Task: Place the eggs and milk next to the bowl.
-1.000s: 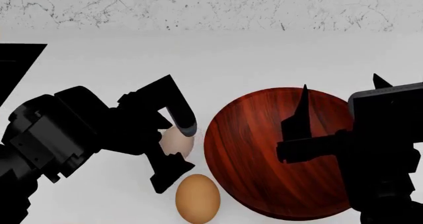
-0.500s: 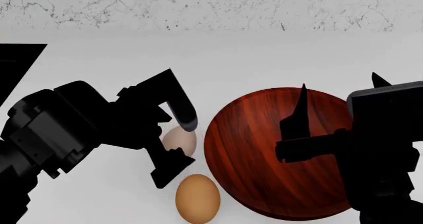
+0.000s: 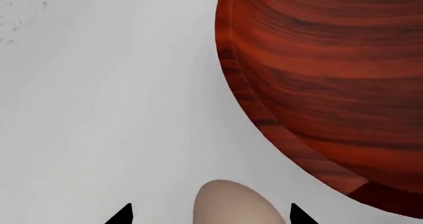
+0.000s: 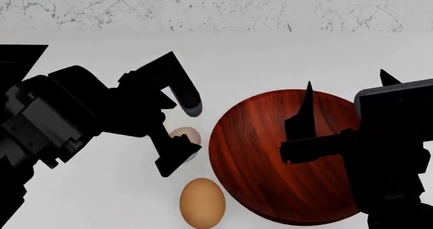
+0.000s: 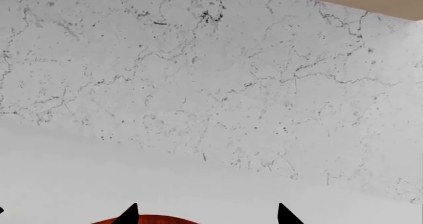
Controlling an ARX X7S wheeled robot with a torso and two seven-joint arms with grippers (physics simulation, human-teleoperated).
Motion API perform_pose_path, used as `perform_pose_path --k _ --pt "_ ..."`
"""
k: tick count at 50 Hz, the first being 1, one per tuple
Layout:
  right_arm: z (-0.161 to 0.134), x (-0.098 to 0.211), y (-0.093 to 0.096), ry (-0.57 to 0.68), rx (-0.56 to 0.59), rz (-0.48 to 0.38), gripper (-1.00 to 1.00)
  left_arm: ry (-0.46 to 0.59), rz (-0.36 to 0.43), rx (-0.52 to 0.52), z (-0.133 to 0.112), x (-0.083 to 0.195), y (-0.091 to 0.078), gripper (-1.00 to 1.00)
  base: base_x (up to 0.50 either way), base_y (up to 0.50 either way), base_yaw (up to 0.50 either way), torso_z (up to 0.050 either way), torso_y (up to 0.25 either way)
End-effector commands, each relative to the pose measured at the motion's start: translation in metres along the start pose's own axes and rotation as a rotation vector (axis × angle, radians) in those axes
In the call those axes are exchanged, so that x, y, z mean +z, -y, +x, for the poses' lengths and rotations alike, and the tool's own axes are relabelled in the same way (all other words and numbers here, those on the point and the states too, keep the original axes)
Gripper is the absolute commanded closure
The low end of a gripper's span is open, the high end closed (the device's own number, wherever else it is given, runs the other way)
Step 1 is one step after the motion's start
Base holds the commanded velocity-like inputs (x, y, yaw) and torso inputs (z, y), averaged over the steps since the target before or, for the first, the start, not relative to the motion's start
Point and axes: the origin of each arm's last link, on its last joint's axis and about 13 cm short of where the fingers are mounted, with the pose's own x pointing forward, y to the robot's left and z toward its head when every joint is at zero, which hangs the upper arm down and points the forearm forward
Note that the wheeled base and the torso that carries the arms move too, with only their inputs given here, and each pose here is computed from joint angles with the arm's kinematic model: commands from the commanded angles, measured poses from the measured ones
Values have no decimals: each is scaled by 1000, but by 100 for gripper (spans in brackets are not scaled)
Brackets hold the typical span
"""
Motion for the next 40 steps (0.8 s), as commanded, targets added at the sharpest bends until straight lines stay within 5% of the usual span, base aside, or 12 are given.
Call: perform_pose_path --k 1,28,40 --pt "-1 4 0 10 1 0 -100 28 4 14 -8 11 -4 -100 0 0 0 0 0" --pt "1 9 -2 26 9 0 -100 124 -39 61 -35 28 -23 -100 0 0 0 0 0" --pt "3 11 -3 31 12 0 -100 240 -154 120 -54 20 -31 -100 0 0 0 0 0"
